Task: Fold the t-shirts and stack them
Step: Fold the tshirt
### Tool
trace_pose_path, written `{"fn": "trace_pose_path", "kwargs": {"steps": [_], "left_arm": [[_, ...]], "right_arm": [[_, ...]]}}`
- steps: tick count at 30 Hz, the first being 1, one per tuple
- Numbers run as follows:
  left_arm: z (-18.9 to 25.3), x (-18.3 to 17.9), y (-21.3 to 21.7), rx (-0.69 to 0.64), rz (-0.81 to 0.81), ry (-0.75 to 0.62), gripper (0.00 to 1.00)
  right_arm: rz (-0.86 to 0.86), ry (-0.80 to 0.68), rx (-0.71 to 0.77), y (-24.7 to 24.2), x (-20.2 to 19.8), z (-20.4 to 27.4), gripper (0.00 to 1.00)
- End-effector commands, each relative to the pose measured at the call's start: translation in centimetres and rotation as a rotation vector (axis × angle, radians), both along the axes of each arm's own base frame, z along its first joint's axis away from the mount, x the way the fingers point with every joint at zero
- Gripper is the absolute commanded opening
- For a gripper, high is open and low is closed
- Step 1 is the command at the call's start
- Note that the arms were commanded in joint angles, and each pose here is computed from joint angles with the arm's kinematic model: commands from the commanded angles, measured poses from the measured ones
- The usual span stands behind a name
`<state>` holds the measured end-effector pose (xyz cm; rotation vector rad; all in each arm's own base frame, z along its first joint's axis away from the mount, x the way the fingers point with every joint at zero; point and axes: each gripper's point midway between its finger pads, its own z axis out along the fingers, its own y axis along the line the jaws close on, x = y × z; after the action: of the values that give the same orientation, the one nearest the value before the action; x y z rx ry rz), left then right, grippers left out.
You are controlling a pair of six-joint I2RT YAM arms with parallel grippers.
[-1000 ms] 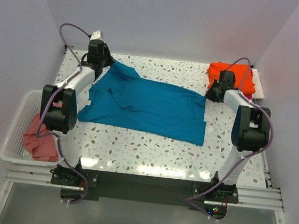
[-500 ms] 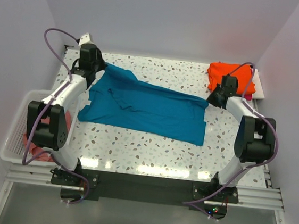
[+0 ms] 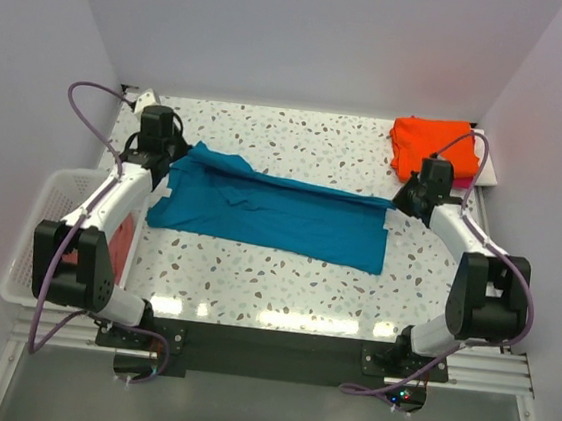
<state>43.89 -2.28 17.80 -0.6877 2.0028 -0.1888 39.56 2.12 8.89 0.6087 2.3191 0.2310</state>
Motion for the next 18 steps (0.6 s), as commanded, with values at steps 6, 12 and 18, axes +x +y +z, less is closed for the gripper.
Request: {"fn": "trace_pose_path", "kwargs": {"steps": [6, 12, 18], "left_arm": [[1.5, -3.4, 1.8, -0.007, 0.084, -0.035, 0.0], [-0.7, -6.0, 1.6, -0.035, 0.083, 0.006, 0.0], [-5.0, -10.1, 0.9, -0.11, 0.093, 0.074, 0.17]], "right_arm": [[0.002, -0.032, 0.028, 0.8, -2.6, 0.2, 0.0], [0.03, -0.002, 0.079, 2.2, -4.6, -1.7, 0.01], [0.048, 0.008, 0.105, 2.8, -5.9, -2.3, 0.21]]}}
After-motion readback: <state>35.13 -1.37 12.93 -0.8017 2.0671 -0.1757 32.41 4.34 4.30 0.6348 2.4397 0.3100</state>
